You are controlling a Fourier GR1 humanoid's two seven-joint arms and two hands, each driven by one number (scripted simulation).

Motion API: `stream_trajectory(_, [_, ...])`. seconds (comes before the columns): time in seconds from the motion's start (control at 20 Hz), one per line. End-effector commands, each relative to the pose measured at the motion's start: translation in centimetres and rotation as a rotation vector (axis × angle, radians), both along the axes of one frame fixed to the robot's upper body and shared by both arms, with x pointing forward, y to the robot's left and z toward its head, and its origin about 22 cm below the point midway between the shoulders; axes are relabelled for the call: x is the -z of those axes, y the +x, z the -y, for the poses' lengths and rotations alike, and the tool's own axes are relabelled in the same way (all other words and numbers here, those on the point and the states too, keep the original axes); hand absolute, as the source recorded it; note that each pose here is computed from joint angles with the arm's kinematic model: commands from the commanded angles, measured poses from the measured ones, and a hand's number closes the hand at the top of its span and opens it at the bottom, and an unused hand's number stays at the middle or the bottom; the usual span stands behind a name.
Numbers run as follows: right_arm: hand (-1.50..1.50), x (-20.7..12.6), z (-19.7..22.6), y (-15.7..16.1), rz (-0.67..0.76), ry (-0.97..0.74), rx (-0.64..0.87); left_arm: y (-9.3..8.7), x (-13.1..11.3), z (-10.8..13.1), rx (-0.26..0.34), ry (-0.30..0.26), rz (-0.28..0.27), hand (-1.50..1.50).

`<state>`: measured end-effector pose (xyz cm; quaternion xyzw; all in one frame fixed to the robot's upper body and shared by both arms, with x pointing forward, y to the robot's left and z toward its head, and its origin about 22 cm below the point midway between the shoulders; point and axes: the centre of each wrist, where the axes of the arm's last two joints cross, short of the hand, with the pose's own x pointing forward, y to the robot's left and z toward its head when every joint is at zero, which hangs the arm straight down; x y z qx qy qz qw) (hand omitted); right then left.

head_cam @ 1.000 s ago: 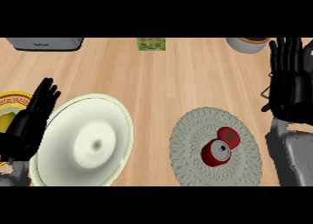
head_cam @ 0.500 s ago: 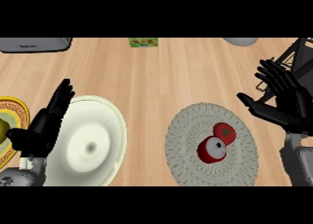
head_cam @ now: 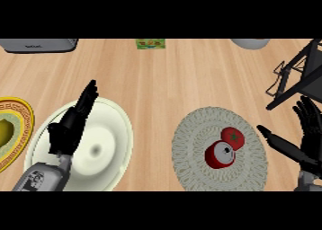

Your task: Pick the can from the placemat and place it in the tiered shelf

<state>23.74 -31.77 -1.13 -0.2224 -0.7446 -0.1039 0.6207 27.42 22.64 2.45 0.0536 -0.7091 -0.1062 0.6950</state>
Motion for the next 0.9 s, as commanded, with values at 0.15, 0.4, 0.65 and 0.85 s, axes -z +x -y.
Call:
stream_trajectory(0.15, [-1.5,-1.6,1.9,-1.9,-0.112,-0.092,-0.276,-0.1,1.2,0.3,0.019,0.011,0.01,0.0])
stream_trajectory(0.4, [-1.5,-7.2,-0.3,-2.0,-0.204,-0.251,-0.345,0.1,1.4,0.2,0.013,0.018,-0.003,0.0])
stream_trajectory(0.65, [-1.5,-13.0,-2.0,-3.3,-0.321,-0.373,-0.427,1.1,1.7,0.3,0.011,0.006,-0.003,0.0])
stream_trajectory(0.85, [-1.5,-14.4,-3.3,-2.9,-0.495,-0.561,-0.496,0.8,1.3,1.3,0.017,0.009,-0.031,0.0])
